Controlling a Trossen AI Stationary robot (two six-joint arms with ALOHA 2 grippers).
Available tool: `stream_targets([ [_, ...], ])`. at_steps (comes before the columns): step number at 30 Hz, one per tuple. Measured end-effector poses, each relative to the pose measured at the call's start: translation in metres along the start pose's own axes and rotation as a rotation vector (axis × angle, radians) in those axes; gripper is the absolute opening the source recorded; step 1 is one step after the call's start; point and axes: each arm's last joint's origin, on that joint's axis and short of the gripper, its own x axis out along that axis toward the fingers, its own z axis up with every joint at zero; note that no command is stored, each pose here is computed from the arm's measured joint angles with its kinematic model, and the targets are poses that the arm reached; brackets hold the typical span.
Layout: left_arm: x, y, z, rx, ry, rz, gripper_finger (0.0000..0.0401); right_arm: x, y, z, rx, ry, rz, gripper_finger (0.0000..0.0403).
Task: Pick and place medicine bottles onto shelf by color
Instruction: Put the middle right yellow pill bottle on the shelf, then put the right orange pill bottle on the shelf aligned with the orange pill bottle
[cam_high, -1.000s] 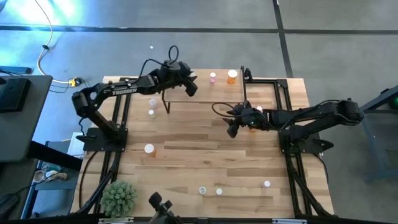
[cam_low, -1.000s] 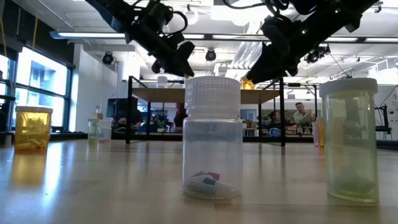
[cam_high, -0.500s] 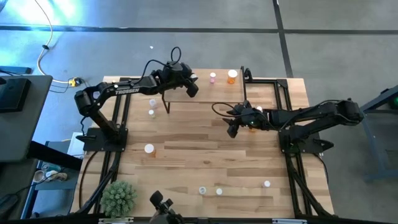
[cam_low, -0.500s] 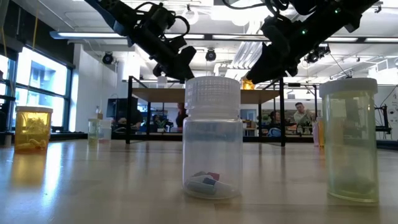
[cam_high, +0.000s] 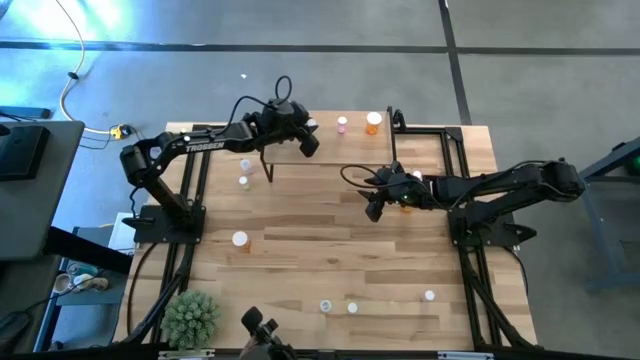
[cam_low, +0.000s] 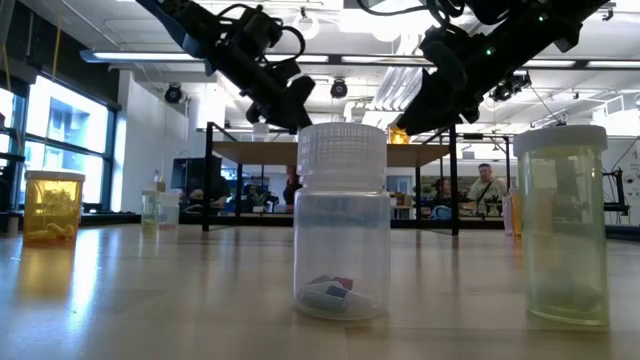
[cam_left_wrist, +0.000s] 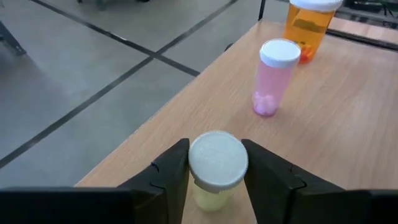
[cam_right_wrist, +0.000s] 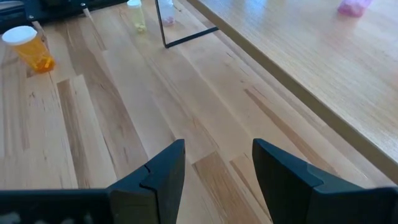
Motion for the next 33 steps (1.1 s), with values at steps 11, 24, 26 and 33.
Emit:
stream_targets([
  [11,0.0,0.0,0.002,-0.014,-0.025,-0.004,0.0208,0.0,0.0,0.0,0.0,0.0,0.0,0.0179],
  [24,-0.003,0.001,0.02,-0.043,-0.095,-0.013,0.0217,0.0,0.0,-0.001,-0.003,0.008,-0.002,0.0179],
  [26,-0.005,0.001,0.029,-0.022,-0.102,-0.011,0.0216,0.0,0.0,-0.001,-0.004,0.01,-0.003,0.0179],
  [33,-0.025,0.004,0.066,0.077,-0.132,-0.004,0.0218,0.0,-0.001,-0.002,-0.007,0.019,-0.005,0.0179],
])
